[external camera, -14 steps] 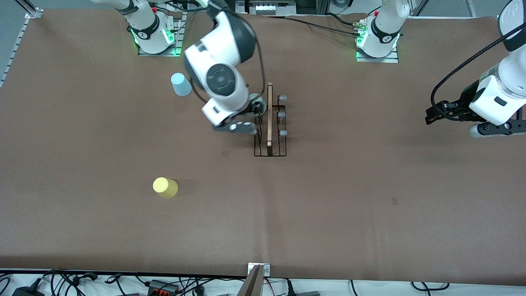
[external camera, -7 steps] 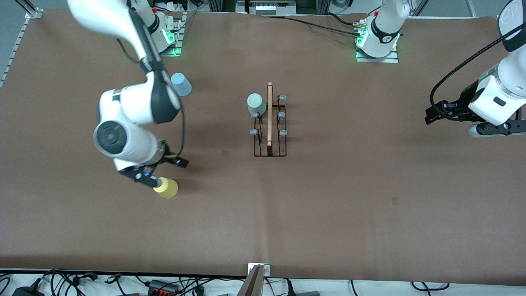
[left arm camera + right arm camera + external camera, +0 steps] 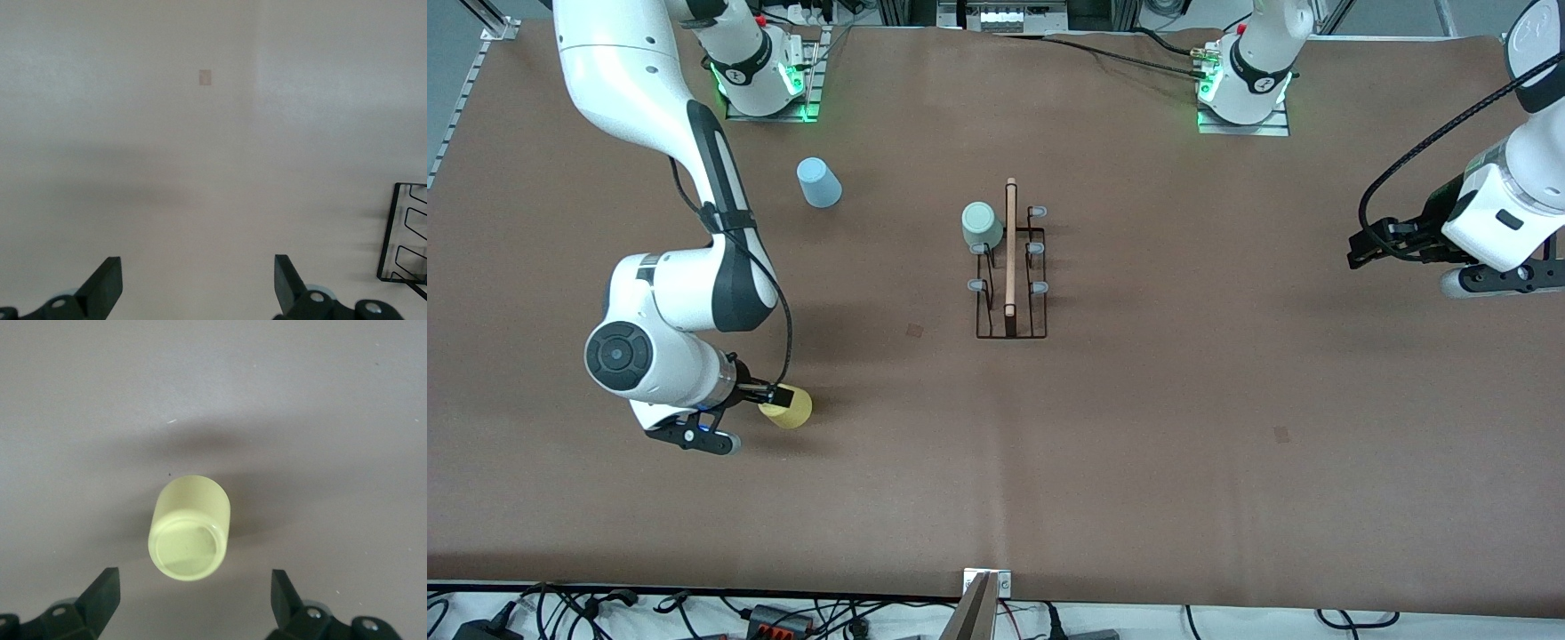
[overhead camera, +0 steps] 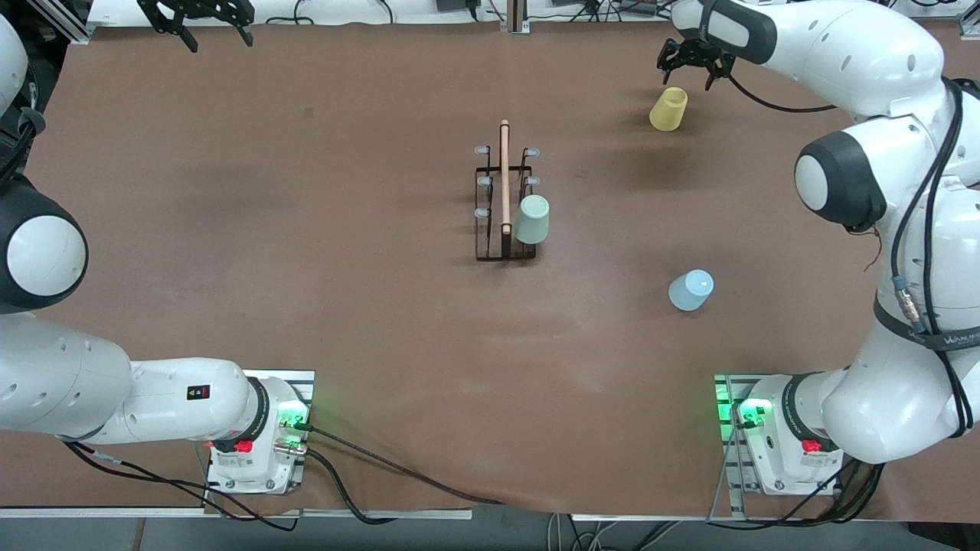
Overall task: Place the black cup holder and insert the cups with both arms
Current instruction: 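Release the blue cup and grasp the yellow cup with the right gripper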
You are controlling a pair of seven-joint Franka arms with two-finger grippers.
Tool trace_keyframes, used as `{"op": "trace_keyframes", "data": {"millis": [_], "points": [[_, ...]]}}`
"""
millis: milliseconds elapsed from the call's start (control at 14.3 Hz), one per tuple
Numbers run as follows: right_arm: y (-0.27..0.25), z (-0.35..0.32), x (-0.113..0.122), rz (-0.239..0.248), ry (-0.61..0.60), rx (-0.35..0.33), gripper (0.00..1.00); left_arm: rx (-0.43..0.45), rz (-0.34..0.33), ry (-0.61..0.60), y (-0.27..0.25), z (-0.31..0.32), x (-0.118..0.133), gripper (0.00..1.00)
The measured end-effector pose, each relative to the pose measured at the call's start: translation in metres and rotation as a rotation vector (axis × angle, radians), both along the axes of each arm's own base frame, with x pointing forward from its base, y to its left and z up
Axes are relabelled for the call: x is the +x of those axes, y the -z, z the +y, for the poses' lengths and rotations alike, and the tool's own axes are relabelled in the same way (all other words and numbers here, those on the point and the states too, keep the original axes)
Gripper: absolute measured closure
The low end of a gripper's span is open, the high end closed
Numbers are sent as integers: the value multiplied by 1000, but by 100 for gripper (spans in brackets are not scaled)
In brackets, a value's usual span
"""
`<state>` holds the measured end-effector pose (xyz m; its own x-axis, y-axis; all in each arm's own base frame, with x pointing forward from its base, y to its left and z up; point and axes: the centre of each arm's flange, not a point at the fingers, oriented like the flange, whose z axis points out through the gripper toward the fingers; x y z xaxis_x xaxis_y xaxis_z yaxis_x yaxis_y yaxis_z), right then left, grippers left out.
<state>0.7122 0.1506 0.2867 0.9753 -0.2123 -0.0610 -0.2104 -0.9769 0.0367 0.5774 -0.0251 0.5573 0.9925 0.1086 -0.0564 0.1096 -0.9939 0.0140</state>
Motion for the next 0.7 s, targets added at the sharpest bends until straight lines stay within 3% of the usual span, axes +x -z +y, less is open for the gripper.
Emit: {"op": "trace_keyframes", "data": {"millis": [699], "points": [[35, 2, 4, 0, -63, 12, 0, 0, -5, 9, -4, -1, -1, 0]]}}
